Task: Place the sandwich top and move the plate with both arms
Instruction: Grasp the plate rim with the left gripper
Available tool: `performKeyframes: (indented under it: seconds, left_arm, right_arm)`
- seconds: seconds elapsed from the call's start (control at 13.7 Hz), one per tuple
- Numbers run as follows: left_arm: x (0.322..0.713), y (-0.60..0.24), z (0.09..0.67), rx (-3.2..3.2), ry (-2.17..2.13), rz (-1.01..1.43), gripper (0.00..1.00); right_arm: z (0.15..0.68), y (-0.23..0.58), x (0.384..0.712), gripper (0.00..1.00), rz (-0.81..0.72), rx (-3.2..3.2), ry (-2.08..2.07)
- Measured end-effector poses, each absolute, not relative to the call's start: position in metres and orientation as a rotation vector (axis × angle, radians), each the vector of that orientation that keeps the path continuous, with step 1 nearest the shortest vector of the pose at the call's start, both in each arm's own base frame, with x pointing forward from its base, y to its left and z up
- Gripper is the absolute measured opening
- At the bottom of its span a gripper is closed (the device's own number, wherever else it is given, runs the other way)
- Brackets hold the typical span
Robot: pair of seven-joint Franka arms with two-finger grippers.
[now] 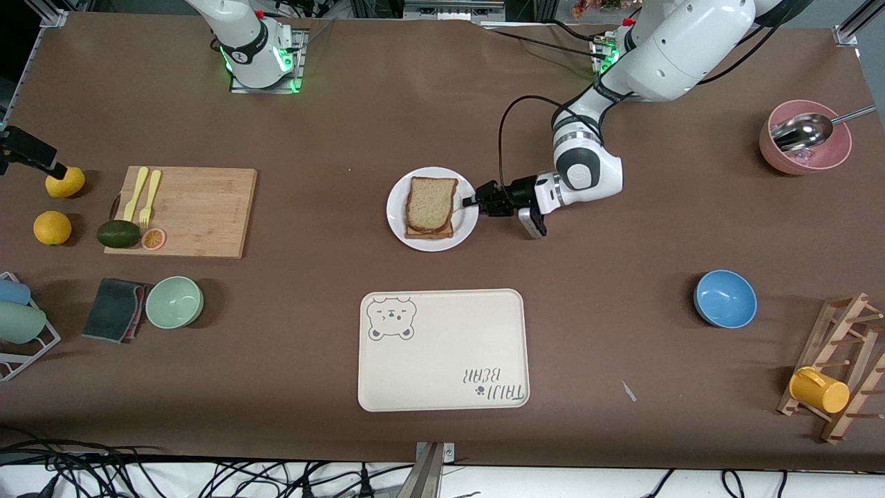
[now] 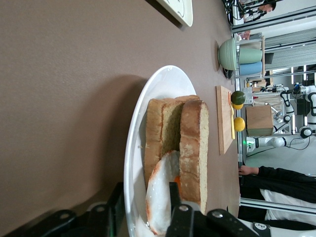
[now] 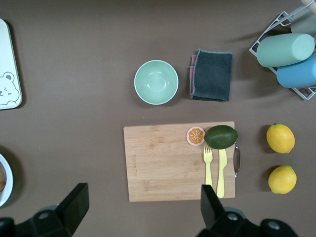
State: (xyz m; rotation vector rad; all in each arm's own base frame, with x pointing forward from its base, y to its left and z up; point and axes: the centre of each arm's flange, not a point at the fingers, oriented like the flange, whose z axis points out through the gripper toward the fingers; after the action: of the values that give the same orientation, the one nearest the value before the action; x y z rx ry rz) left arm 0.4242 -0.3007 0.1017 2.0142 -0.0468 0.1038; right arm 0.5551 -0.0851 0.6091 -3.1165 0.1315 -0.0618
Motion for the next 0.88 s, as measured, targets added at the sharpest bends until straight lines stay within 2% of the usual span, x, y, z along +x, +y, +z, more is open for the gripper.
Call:
performKeyframes:
  seconds: [0.29, 0.37, 0.44, 0.88]
  left_arm:
    - [0.4215, -0.3004, 0.0963, 2.015, -0.052, 0.105, 0.26]
    - [0.4216, -0.3004, 0.0963, 2.015, -0.052, 0.105, 0.25]
    - [0.4217, -0.3002, 0.0962, 2.016, -0.052, 0.105, 0.19]
    - [0.4218, -0.2996, 0.0959, 2.019, -0.052, 0.106, 0.08]
  right_arm:
    - [0.6084, -0.0851, 0.5549, 1.00, -0.058, -3.116, 0.132]
    - [0.6084, -0.0851, 0.5550, 1.00, -0.058, -3.116, 0.132]
    - [0.6084, -0.0851, 0.5549, 1.00, -0.058, -3.116, 0.132]
    - [0.6084, -0.0916, 0.5539, 1.00, -0.058, -3.116, 0.150]
